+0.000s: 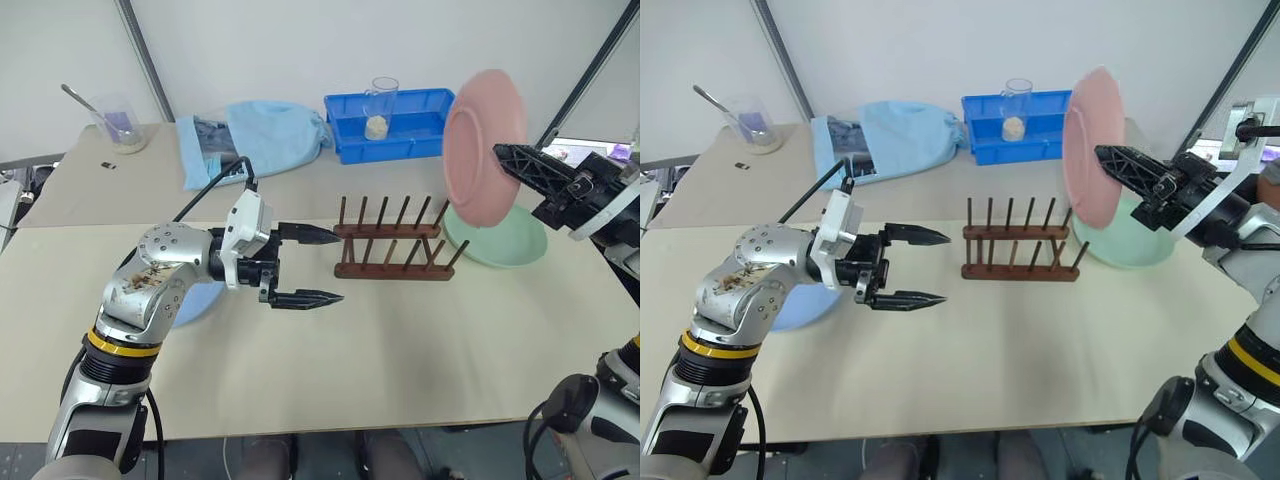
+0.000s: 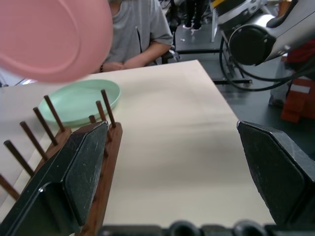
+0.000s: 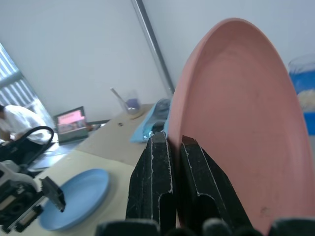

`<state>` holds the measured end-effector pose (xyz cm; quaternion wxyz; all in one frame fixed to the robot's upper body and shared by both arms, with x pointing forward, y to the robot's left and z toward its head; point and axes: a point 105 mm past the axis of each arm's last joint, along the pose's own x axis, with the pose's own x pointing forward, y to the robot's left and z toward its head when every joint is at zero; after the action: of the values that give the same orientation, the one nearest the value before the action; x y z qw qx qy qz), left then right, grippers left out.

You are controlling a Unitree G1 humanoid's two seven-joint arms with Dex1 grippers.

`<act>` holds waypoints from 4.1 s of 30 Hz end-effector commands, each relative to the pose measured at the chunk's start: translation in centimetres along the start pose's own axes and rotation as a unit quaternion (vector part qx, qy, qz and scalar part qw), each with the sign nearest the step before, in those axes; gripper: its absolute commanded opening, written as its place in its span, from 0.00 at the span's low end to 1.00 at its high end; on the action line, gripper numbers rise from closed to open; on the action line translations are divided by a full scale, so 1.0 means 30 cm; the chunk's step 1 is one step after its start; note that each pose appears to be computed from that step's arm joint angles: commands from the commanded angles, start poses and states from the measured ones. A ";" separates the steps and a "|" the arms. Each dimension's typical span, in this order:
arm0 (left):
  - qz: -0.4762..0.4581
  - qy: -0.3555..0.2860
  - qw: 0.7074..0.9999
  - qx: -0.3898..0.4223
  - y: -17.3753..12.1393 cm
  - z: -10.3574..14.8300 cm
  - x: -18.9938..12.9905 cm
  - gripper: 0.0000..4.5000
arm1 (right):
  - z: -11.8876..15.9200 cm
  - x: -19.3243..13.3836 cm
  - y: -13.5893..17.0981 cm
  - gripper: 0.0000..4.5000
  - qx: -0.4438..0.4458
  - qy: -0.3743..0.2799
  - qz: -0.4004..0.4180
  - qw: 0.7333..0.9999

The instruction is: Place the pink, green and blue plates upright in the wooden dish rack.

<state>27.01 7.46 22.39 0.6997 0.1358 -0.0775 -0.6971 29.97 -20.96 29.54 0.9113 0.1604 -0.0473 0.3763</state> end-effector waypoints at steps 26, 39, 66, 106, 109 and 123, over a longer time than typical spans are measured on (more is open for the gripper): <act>0.009 -0.024 0.999 0.029 -0.012 0.055 0.017 1.00 | -0.009 0.027 -0.208 0.47 0.112 -0.014 -0.084 0.990; -0.007 0.006 1.000 0.002 -0.038 0.035 0.012 1.00 | 0.041 -0.163 -0.214 1.00 -0.212 0.164 -0.138 0.954; -0.006 0.010 0.997 0.072 -0.075 0.027 0.076 1.00 | -0.368 -0.111 -0.600 0.73 -0.417 0.431 -0.123 0.790; 0.140 0.050 0.988 0.035 0.045 0.031 -0.133 1.00 | 0.181 0.174 0.228 0.01 -0.188 -0.120 0.089 0.971; 0.135 0.051 0.989 0.036 0.038 0.028 -0.128 1.00 | 0.082 0.178 0.234 0.01 -0.108 -0.090 0.104 0.985; 0.090 0.042 0.994 0.032 0.009 0.034 -0.095 1.00 | -0.078 0.143 0.165 0.01 -0.050 0.011 0.087 0.995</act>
<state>27.37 10.57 22.81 0.7668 0.1685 -0.0614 -0.6163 29.99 -13.86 28.84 0.8878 0.1088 -0.0593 0.4432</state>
